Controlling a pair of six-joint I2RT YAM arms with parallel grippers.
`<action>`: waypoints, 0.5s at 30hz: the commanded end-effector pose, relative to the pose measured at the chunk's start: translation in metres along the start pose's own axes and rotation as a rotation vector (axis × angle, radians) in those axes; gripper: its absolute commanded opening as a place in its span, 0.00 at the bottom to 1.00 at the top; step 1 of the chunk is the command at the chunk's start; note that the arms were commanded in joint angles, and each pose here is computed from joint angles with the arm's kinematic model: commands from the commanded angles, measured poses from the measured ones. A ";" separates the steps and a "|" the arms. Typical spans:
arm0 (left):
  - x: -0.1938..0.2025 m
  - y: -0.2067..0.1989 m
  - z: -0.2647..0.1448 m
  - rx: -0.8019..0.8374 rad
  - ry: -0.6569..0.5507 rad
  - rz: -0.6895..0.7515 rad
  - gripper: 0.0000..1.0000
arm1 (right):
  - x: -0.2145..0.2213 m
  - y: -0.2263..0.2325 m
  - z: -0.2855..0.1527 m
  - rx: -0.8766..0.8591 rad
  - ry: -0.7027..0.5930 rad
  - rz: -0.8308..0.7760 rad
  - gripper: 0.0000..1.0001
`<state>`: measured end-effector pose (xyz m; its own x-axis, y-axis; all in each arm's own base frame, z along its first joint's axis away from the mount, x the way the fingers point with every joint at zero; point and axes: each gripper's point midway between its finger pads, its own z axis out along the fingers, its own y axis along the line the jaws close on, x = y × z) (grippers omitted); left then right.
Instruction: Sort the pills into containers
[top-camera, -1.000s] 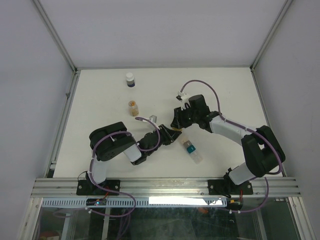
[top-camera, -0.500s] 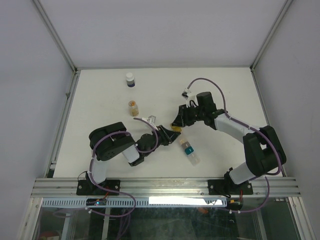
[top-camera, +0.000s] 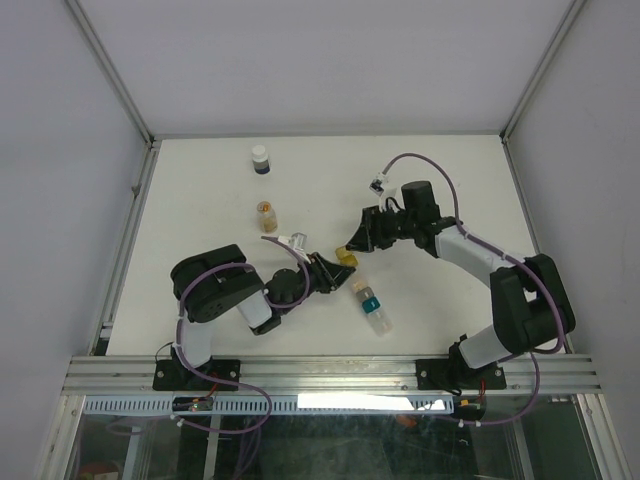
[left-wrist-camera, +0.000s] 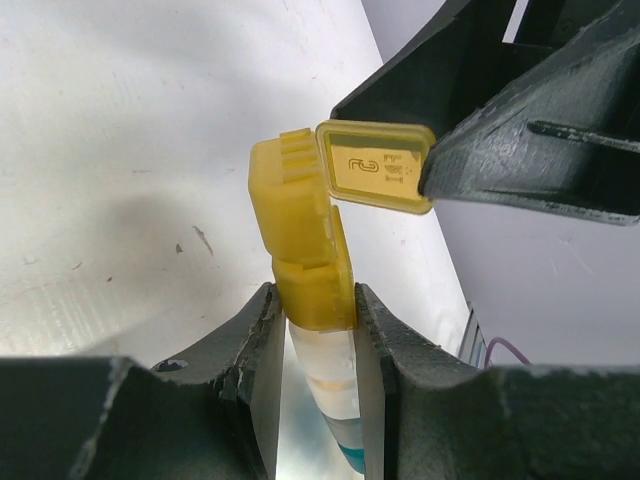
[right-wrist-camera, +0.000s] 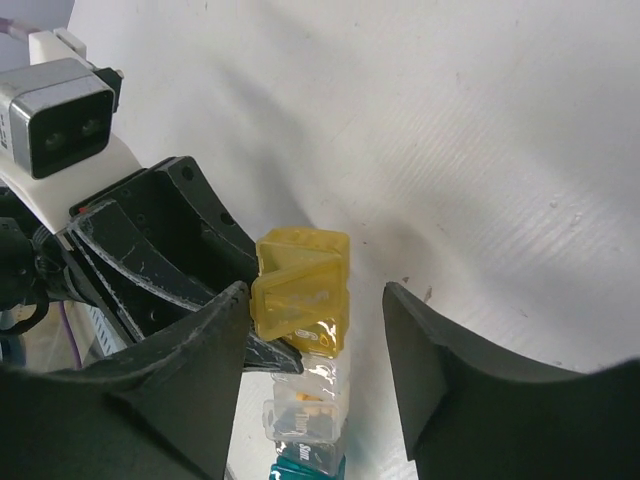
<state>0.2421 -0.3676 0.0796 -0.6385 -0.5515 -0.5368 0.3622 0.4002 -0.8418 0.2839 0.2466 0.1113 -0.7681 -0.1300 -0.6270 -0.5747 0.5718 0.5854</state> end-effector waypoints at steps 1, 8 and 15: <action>-0.026 -0.043 -0.006 0.154 -0.075 0.028 0.02 | -0.032 0.001 -0.014 0.028 -0.091 -0.065 0.60; -0.027 -0.048 -0.010 0.171 -0.073 0.032 0.02 | -0.032 -0.010 -0.017 0.084 -0.081 -0.083 0.61; -0.029 -0.054 -0.014 0.198 -0.069 0.033 0.02 | -0.030 -0.025 -0.018 0.150 -0.069 -0.091 0.38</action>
<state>0.2358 -0.3629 0.0924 -0.6343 -0.5397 -0.5536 0.3993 0.3844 -0.8323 0.2971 0.2266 0.1053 -0.7522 -0.1352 -0.6449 -0.5587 0.6498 0.5154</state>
